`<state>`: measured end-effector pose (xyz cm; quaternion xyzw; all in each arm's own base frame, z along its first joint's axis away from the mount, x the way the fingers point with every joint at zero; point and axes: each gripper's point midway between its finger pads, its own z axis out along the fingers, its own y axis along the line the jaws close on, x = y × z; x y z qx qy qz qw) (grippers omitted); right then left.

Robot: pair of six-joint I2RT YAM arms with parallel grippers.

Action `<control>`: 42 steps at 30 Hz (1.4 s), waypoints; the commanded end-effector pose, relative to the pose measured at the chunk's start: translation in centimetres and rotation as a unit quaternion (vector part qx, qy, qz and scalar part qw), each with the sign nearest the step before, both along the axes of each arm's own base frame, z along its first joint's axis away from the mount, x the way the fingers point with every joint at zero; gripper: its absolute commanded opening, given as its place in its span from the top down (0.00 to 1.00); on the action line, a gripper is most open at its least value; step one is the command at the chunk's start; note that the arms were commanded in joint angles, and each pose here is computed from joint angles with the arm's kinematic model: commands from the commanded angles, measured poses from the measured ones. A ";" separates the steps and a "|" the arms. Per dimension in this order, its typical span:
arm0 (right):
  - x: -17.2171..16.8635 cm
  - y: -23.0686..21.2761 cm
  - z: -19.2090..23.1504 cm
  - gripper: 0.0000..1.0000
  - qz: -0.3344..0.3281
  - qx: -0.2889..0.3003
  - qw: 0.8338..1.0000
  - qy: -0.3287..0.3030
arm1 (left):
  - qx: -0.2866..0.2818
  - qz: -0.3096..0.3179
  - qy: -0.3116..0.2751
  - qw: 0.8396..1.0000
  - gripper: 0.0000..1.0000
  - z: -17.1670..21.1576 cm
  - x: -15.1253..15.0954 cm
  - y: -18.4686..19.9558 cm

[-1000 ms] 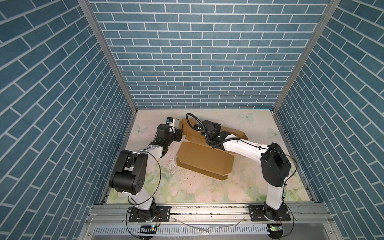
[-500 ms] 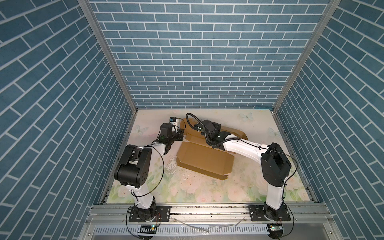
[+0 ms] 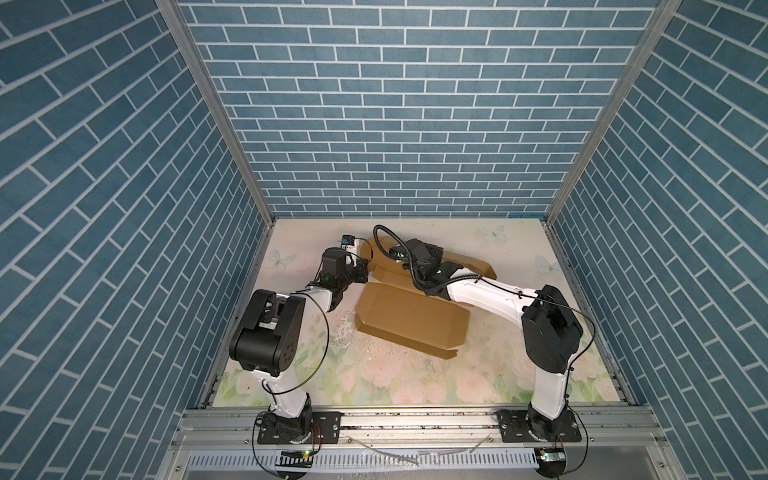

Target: Fold the paper box

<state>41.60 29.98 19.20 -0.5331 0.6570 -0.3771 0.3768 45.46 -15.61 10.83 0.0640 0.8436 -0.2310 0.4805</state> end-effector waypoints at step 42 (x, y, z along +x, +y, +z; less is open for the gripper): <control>-2.2 0.4 -3.0 1.00 0.014 -0.032 0.998 -0.049 | -0.018 -0.022 -0.019 0.999 0.76 -1.1 -5.0 -3.1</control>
